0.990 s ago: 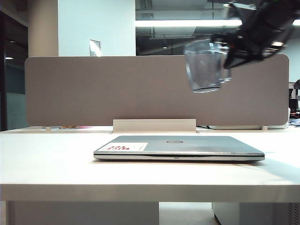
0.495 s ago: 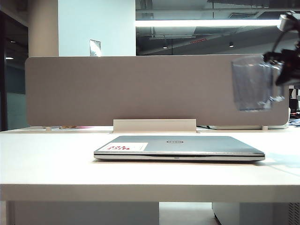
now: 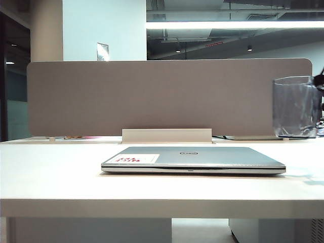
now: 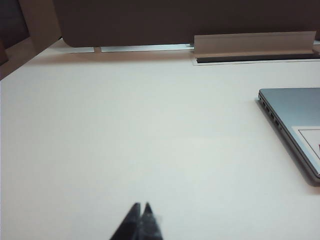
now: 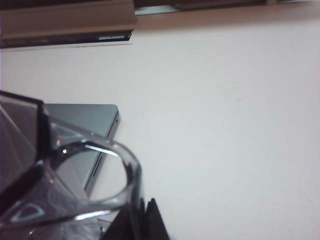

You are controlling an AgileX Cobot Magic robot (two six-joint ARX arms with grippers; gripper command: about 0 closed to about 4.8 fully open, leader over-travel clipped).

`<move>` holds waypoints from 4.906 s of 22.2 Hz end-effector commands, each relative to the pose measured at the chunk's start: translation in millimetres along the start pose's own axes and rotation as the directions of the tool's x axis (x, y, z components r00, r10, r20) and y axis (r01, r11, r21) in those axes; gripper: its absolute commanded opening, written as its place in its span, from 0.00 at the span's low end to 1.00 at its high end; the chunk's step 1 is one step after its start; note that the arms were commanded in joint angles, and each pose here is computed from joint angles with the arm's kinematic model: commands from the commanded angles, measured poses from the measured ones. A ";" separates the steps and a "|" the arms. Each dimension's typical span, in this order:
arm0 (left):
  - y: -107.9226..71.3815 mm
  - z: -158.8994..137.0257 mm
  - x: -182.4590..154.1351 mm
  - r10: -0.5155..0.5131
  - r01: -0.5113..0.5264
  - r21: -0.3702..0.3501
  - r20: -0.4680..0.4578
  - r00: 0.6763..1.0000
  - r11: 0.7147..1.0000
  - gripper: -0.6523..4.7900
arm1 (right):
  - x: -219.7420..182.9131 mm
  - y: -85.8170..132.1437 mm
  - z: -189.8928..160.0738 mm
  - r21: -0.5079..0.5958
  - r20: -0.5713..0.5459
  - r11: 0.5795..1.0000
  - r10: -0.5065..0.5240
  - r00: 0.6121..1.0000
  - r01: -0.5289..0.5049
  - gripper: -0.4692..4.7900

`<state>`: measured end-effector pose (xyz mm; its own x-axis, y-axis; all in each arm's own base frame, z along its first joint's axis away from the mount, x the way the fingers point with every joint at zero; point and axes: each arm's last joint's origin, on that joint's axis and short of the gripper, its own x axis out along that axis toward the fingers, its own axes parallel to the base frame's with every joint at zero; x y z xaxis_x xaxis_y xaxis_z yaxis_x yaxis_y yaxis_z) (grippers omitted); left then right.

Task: Pick up the water cup and place it on the right side of the laptop.

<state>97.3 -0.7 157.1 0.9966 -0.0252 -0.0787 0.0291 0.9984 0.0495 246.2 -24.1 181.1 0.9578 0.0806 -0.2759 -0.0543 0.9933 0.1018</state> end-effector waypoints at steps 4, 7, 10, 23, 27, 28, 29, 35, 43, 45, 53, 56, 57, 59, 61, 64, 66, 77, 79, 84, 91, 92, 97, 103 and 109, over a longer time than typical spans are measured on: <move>-0.1 -0.9 -0.2 -0.005 0.005 -0.004 -0.017 1.000 1.000 0.11 | -6.8 -16.2 2.1 0.008 0.075 0.998 -0.055 0.996 0.055 0.09; -0.1 -0.8 -0.2 -0.004 0.004 -0.004 -0.016 1.000 1.000 0.11 | -2.4 -17.9 -0.9 0.008 0.077 0.998 -0.059 0.995 0.059 0.09; -0.1 -0.8 -0.2 -0.005 0.005 -0.004 -0.015 1.000 1.000 0.11 | 8.1 -21.1 -11.5 0.012 0.057 0.998 -0.060 0.997 0.060 0.09; -0.1 -0.5 -0.2 -0.005 0.005 -0.004 -0.013 1.000 1.000 0.11 | 27.9 -26.4 -33.6 0.011 0.057 0.998 -0.058 0.997 0.058 0.09; -0.1 -0.5 -0.2 -0.005 0.004 -0.004 -0.014 1.000 1.000 0.11 | 32.7 -27.7 -37.2 0.008 0.069 0.998 -0.057 0.996 0.057 0.09; -0.1 -0.6 -0.2 -0.005 0.005 -0.004 -0.014 1.000 1.000 0.11 | 33.7 -27.4 -38.7 0.008 0.069 0.999 -0.054 0.996 0.054 0.09; -0.1 -0.4 -0.2 -0.005 0.005 -0.004 -0.013 1.000 1.000 0.11 | 35.1 -27.2 -40.6 0.008 0.063 0.999 -0.052 0.997 0.052 0.09; -0.1 -0.6 -0.2 -0.005 0.005 -0.004 -0.013 1.000 1.000 0.11 | 38.0 -25.0 -41.6 -0.021 0.056 0.999 -0.043 0.998 0.044 0.09; -0.2 -0.4 -0.2 -0.009 0.009 -0.005 -0.013 1.000 1.000 0.11 | 43.9 -26.4 -45.0 -0.073 0.041 0.997 -0.031 0.999 0.034 0.09; -0.3 -0.6 -0.2 -0.013 0.013 -0.005 -0.013 1.000 1.000 0.11 | 45.2 -26.4 -45.9 -0.073 0.040 0.997 -0.023 0.999 0.025 0.09; -0.6 -0.5 -0.2 -0.023 0.023 -0.005 -0.013 1.000 1.000 0.11 | 48.0 -27.0 -46.9 -0.074 0.041 0.997 -0.007 0.999 0.010 0.12; -0.6 -0.6 -0.2 -0.023 0.023 -0.005 -0.013 1.000 1.000 0.11 | 48.1 -26.9 -46.8 -0.074 0.042 0.997 -0.007 0.999 0.010 0.17; -0.6 -0.6 -0.2 -0.023 0.023 -0.005 -0.013 1.000 1.000 0.11 | 48.1 -26.9 -46.8 -0.074 0.042 0.997 -0.007 0.999 0.010 0.17; -0.6 -0.5 -0.2 -0.023 0.023 -0.005 -0.013 1.000 1.000 0.11 | 48.1 -26.9 -46.8 -0.074 0.042 0.997 -0.007 0.999 0.010 0.17; -0.6 -0.6 -0.2 -0.023 0.023 -0.005 -0.013 1.000 1.000 0.11 | 48.0 -26.9 -46.8 -0.073 0.042 0.997 -0.006 0.999 0.009 0.18; -0.6 -0.6 -0.2 -0.023 0.023 -0.005 -0.013 1.000 1.000 0.11 | 47.9 -26.8 -46.7 -0.073 0.043 0.997 -0.006 0.999 0.010 0.22; -0.6 -0.6 -0.2 -0.023 0.023 -0.005 -0.013 1.000 1.000 0.11 | 47.9 -26.8 -46.7 -0.073 0.043 0.997 -0.006 0.999 0.009 0.22; -0.6 -0.6 -0.2 -0.023 0.023 -0.005 -0.013 1.000 1.000 0.11 | 45.5 -26.0 -42.9 -0.065 0.068 0.998 -0.002 0.998 0.006 0.30; -0.6 -0.7 -0.2 -0.023 0.023 -0.005 -0.014 1.000 1.000 0.11 | 42.7 -25.2 -39.3 -0.069 0.083 0.998 -0.001 0.997 0.007 0.30; -0.7 -0.9 -0.2 -0.023 0.023 -0.005 -0.016 1.000 1.000 0.11 | 42.0 -25.0 -41.0 -0.061 0.059 0.998 -0.002 0.998 0.006 0.30; -0.7 -1.0 -0.2 -0.023 0.023 -0.005 -0.017 1.000 1.000 0.11 | 31.9 -22.9 -46.6 -0.023 0.035 1.000 -0.008 0.999 0.009 0.31; -0.7 -1.0 -0.2 -0.023 0.023 -0.005 -0.017 1.000 1.000 0.11 | 29.1 -22.3 -46.4 -0.023 0.038 1.000 -0.013 0.999 0.014 0.31; -0.7 -1.4 -0.2 -0.023 0.023 -0.005 -0.021 1.000 1.000 0.11 | 15.9 -18.7 -45.8 -0.023 0.054 1.000 -0.009 0.999 0.011 0.31; -0.7 -2.8 -0.3 -0.024 0.024 -0.006 -0.035 0.999 1.000 0.11 | -26.6 -7.6 -39.8 0.011 0.155 1.000 -0.004 0.988 0.002 0.07; -0.8 -3.5 -0.3 -0.024 0.024 -0.006 -0.043 0.999 1.000 0.11 | -53.4 -0.7 -39.0 0.055 0.238 0.998 0.004 0.971 -0.017 0.07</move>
<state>96.8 -1.2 152.7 0.9913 -0.0423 -0.1245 0.0483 0.9978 0.0455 187.9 -26.7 154.7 0.9953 0.0611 -0.0750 -0.0502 0.9889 0.1396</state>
